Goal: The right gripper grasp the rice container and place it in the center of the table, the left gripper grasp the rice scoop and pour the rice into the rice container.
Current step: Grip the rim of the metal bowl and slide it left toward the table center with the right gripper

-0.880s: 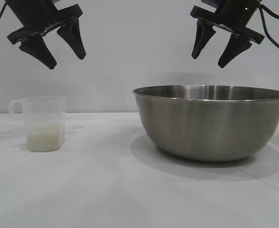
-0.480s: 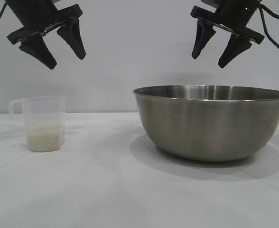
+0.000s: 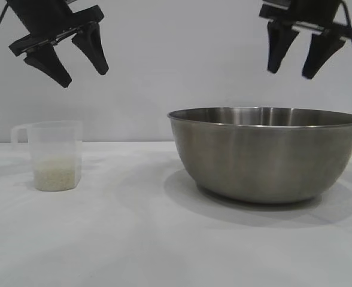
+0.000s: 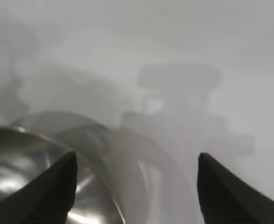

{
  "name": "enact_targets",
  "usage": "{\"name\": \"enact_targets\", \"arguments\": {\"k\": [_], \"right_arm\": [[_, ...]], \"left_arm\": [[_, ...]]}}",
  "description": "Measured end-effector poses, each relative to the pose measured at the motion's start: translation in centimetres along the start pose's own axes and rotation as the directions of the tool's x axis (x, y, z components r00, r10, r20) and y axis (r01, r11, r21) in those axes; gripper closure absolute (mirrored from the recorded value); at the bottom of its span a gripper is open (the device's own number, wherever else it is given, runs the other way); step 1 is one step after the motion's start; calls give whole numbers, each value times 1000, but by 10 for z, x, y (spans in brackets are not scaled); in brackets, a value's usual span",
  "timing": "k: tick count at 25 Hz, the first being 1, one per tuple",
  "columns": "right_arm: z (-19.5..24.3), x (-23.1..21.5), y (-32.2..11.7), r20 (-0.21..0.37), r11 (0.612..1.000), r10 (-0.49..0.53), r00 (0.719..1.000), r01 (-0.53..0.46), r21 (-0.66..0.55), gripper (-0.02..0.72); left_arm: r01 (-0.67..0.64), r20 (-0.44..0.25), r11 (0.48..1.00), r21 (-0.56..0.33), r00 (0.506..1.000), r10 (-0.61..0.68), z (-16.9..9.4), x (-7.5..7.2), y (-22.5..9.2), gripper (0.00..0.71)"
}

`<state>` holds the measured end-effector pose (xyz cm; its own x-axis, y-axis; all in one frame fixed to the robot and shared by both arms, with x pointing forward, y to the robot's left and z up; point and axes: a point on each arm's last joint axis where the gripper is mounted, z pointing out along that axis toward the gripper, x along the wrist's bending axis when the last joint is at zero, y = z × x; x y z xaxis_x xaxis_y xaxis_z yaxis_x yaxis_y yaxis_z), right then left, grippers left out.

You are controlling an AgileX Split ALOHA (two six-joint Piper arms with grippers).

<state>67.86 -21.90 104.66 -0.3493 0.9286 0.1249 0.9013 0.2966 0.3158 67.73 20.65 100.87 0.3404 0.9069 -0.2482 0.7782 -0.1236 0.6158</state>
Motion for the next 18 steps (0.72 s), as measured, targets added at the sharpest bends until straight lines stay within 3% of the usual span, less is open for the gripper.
{"name": "enact_targets", "arguments": {"k": [6, 11, 18], "right_arm": [[-36, 3, -5, 40, 995, 92, 995, -90, -45, 208], [-57, 9, -7, 17, 986, 142, 990, -140, -90, 208], [-43, 17, -43, -1, 985, 171, 985, -171, 36, 208]], "left_arm": [[0, 0, 1000, 0, 1000, 0, 0, 0, 0, 193], [0, 0, 1000, 0, 1000, 0, 0, 0, 0, 193], [0, 0, 1000, 0, 1000, 0, 0, 0, 0, 193]]}}
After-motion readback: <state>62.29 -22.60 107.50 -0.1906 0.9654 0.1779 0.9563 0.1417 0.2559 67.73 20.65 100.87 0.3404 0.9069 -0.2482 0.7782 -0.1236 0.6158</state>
